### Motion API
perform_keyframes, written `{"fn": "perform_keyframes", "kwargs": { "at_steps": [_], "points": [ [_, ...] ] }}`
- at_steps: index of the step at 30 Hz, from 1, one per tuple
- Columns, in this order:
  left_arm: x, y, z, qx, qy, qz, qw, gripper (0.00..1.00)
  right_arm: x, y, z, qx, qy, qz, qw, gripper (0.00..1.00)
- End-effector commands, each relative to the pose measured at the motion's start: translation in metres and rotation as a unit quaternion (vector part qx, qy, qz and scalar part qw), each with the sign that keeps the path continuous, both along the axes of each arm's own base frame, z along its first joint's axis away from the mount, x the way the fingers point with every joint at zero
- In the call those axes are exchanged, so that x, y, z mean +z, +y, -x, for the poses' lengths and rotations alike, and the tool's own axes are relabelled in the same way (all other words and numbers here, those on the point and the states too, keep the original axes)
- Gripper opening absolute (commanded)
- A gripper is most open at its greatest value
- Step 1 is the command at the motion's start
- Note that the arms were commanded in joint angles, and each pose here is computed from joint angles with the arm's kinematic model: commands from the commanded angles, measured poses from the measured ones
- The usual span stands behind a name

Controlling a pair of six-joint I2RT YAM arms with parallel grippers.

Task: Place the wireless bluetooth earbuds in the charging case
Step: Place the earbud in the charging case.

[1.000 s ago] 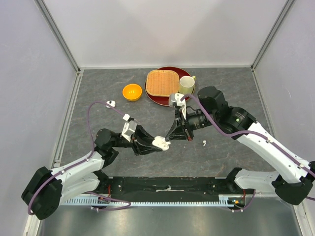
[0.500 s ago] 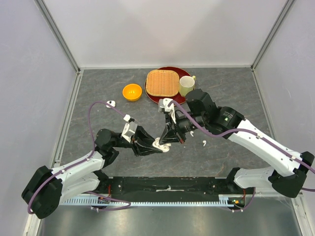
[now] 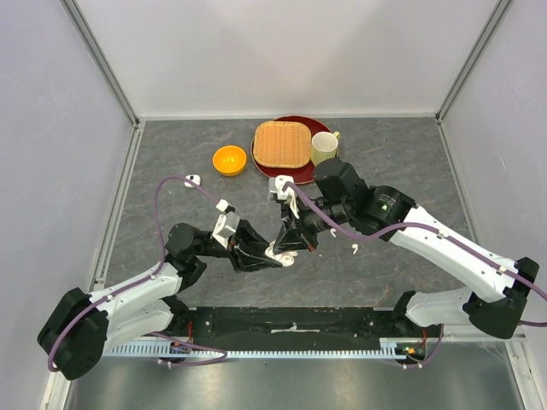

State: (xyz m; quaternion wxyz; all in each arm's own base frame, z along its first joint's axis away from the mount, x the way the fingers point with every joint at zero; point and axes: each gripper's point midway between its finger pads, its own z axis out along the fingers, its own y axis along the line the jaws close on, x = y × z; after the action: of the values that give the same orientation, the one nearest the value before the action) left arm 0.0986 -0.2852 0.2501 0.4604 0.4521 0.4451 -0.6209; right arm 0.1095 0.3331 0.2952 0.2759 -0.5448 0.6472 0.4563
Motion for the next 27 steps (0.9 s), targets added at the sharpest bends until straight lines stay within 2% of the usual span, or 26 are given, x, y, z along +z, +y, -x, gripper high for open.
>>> {"fn": "perform_keyframes", "kwargs": {
  "at_steps": [1, 27],
  "points": [
    [0.0209, -0.0008, 0.0046, -0.013, -0.022, 0.023, 0.999, 0.02, 0.0066, 0.004, -0.0074, -0.004, -0.031, -0.002, 1.0, 0.0],
    [0.0194, -0.0001, 0.0078, -0.018, -0.022, 0.021, 0.999, 0.02, 0.0019, 0.0032, -0.0122, -0.018, -0.035, 0.01, 0.999, 0.0]
  ]
}}
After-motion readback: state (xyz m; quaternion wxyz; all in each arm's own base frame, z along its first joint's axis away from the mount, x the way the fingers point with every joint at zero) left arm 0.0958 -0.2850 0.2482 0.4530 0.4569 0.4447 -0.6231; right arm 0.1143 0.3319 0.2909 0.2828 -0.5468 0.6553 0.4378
